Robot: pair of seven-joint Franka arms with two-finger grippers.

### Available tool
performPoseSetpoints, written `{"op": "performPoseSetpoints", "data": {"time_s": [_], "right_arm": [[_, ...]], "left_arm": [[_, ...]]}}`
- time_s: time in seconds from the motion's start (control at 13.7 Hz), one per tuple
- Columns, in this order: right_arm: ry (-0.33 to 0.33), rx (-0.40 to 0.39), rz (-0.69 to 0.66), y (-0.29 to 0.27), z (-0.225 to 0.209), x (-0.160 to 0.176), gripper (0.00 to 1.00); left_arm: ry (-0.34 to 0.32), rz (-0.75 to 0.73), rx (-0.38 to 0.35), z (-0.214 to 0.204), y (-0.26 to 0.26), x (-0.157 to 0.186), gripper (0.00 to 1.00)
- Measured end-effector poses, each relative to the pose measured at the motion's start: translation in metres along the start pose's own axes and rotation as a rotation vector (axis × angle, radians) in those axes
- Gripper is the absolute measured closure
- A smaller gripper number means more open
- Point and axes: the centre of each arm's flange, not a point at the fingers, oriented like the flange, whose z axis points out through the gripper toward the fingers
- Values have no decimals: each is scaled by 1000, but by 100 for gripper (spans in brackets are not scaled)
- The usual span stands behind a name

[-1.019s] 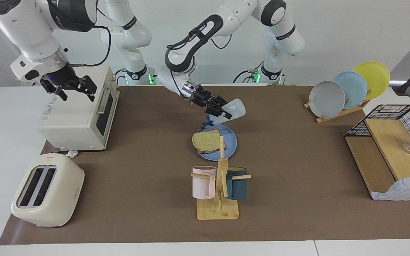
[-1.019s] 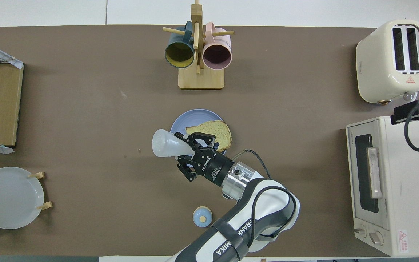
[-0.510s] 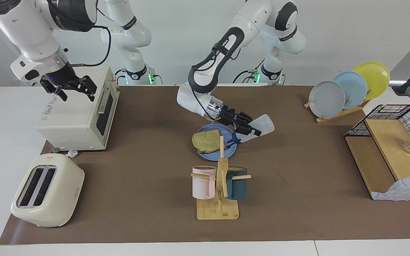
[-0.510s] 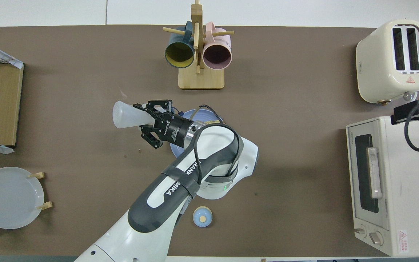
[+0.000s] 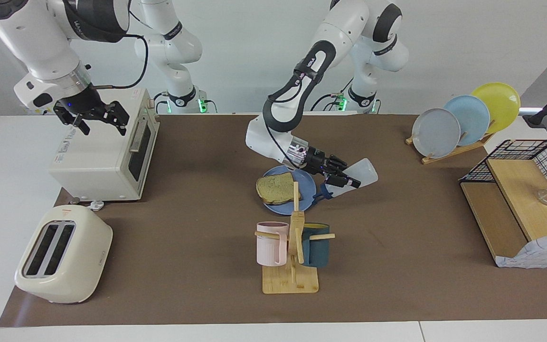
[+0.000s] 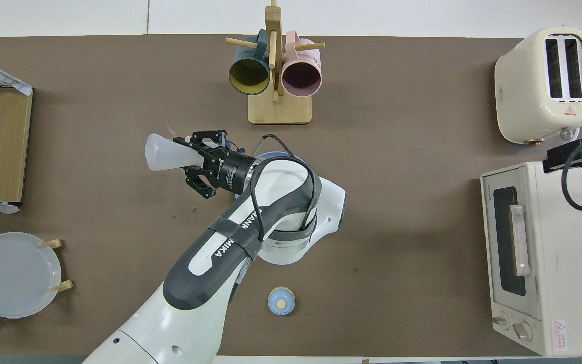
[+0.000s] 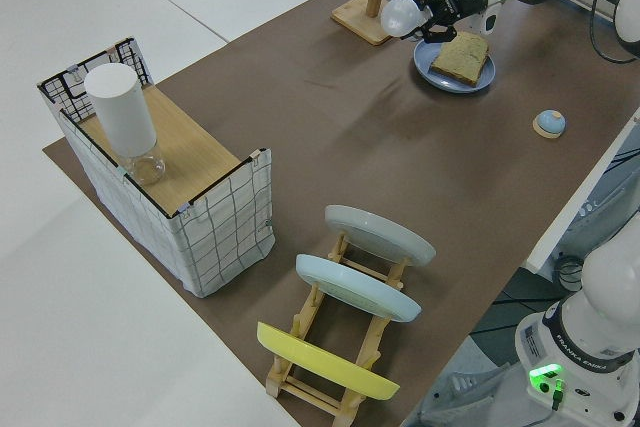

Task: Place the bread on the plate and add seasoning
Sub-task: 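Shake the inverted bottle over the toast with the left gripper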

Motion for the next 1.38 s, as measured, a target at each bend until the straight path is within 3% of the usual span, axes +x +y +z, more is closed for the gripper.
{"op": "performPoseSetpoints", "data": {"time_s": [0.51, 0.95, 1.38], "right_arm": [[0, 0, 0, 0, 0, 0, 0], [0, 0, 0, 0, 0, 0, 0], [0, 0, 0, 0, 0, 0, 0]], "left_arm": [[55, 37, -17, -40, 23, 8, 55], [72, 120, -23, -89, 74, 14, 55], [72, 102, -36, -94, 79, 9, 55]]}}
